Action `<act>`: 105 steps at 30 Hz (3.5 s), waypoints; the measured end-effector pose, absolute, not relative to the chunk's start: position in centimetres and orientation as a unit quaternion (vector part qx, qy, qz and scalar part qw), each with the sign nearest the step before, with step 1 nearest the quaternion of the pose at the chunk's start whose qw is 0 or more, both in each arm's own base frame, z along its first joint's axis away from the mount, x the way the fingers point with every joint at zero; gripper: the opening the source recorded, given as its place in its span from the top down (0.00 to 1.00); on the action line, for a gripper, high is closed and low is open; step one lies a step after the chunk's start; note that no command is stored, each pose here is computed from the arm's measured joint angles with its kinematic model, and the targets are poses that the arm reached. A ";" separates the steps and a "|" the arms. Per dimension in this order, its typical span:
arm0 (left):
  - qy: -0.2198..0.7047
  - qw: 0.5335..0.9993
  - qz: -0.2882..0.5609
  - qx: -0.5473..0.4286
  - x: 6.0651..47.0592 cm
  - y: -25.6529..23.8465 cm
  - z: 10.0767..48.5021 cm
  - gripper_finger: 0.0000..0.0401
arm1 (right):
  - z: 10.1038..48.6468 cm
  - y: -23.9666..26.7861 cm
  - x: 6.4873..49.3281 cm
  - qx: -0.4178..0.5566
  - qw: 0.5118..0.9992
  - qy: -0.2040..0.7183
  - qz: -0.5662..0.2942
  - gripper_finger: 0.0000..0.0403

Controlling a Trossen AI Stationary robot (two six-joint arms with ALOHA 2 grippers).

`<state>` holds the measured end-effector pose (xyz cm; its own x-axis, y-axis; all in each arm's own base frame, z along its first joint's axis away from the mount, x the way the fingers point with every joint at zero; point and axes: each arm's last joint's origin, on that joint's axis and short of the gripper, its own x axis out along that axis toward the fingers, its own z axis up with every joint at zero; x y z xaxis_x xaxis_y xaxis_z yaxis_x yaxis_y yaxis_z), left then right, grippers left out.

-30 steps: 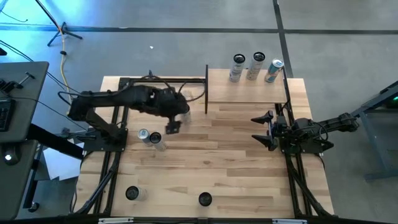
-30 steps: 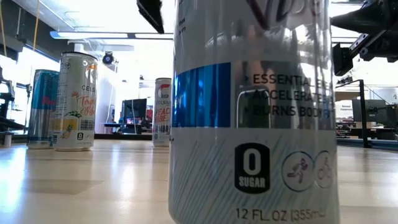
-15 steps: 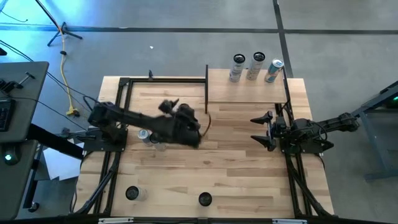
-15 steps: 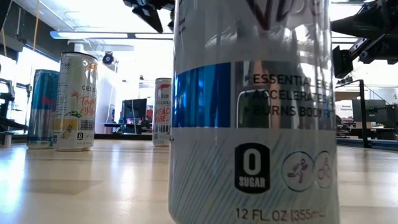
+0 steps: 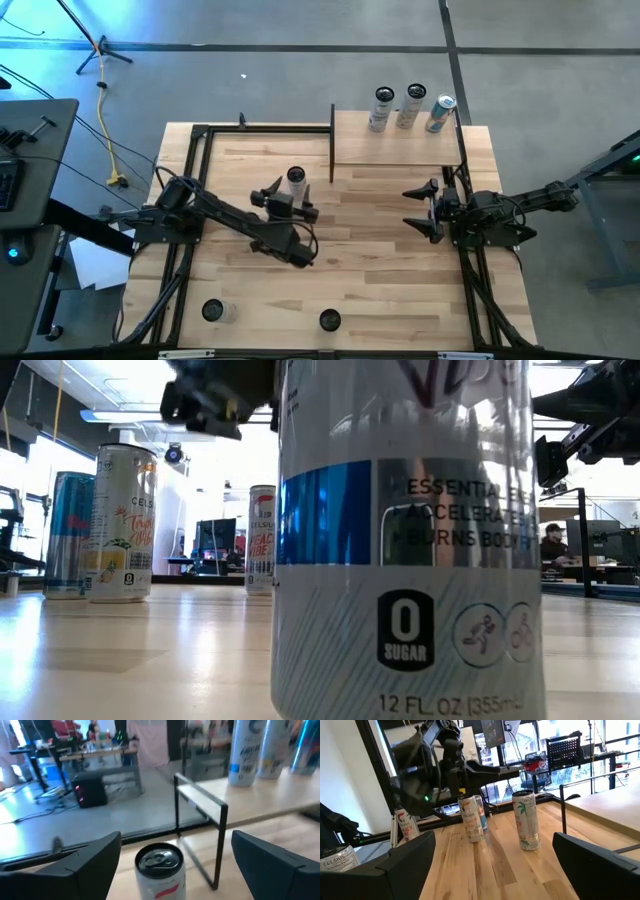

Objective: Place canned beverage on shelf
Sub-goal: Put the top white pink soda can on the shelf

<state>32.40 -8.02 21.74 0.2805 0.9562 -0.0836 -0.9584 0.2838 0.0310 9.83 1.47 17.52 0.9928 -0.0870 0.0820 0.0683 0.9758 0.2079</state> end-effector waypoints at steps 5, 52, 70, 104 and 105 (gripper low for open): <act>-0.016 0.814 0.580 -0.026 31.2 -7.8 18.4 0.13 | 17.5 1.5 9.8 0.103 0.993 -0.046 -0.039 0.03; -0.004 0.749 0.662 -0.006 34.4 -1.4 14.2 0.12 | 17.3 1.5 9.8 0.100 0.994 -0.036 -0.041 0.03; 0.050 0.748 0.662 0.001 34.5 -1.4 14.0 0.12 | 17.3 1.5 9.8 0.100 0.994 -0.036 -0.040 0.03; -0.014 0.749 0.660 -0.058 34.8 -1.7 14.0 0.47 | 17.3 1.5 9.8 0.100 0.993 -0.036 -0.041 0.03; -0.014 0.751 0.658 -0.058 34.8 -1.8 14.1 0.47 | 17.3 1.5 9.8 0.100 0.993 -0.035 -0.041 0.03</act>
